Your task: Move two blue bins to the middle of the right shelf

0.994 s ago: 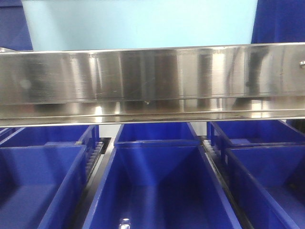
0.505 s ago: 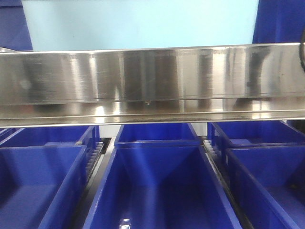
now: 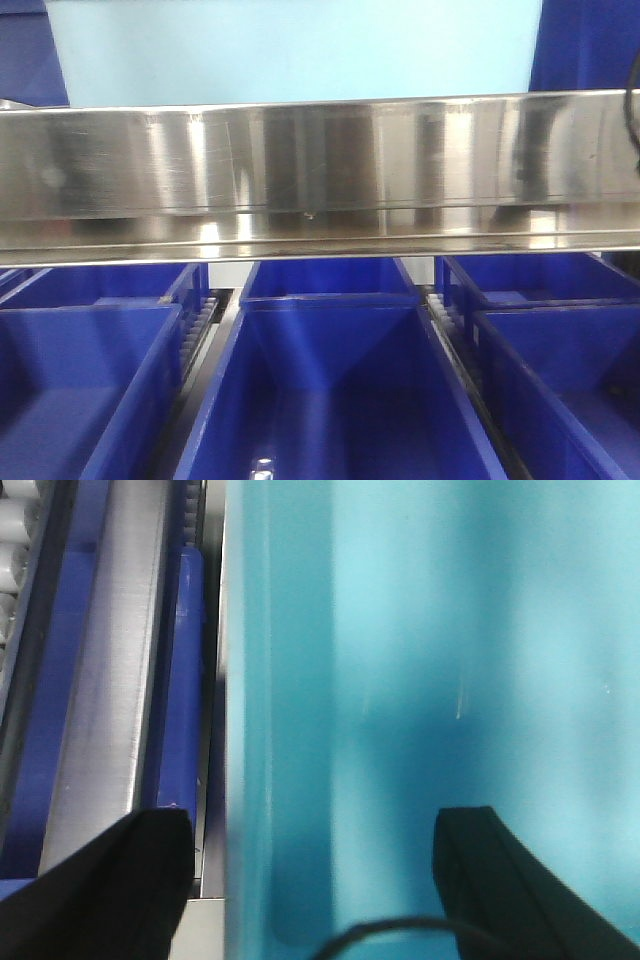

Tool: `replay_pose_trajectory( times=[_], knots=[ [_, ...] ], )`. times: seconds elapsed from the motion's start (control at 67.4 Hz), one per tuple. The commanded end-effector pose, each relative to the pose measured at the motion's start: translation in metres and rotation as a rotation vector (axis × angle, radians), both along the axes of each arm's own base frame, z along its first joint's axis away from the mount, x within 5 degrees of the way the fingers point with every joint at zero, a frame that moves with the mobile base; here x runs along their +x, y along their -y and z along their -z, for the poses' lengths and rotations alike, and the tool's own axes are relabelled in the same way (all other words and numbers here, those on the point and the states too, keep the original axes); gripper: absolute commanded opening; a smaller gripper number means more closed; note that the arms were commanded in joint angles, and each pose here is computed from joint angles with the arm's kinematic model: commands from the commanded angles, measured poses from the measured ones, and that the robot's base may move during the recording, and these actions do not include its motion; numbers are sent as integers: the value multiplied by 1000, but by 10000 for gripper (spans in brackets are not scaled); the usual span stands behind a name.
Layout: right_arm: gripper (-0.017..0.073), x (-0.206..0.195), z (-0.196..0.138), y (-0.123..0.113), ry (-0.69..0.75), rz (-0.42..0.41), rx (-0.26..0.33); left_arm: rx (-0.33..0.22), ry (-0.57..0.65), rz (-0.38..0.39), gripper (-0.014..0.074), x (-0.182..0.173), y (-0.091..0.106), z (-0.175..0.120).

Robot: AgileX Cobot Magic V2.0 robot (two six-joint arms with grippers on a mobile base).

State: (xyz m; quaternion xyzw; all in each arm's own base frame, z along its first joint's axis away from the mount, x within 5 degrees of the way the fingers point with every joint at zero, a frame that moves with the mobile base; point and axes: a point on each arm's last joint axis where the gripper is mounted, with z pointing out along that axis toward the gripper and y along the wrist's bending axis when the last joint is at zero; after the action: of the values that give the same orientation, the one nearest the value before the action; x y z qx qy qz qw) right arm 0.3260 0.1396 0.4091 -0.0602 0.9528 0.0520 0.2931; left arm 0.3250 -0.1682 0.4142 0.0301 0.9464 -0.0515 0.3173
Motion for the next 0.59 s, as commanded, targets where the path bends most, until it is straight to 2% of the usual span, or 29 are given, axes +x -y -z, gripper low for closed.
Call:
replay_pose_trajectory(
  times=[0.0,0.237,0.416,0.579],
  knots=[
    [297,5,3,-3,-3,-15,3,-9,10,-3,400,0,-2,-3],
    [297,11,15,-9,-43,-33,15,5,13,-7,400,2,-2,-1],
    [297,14,19,-10,-54,-35,9,39,-34,-8,400,2,-3,15],
    [297,17,23,-11,-64,-35,5,46,-55,-7,400,2,-2,21]
  ],
)
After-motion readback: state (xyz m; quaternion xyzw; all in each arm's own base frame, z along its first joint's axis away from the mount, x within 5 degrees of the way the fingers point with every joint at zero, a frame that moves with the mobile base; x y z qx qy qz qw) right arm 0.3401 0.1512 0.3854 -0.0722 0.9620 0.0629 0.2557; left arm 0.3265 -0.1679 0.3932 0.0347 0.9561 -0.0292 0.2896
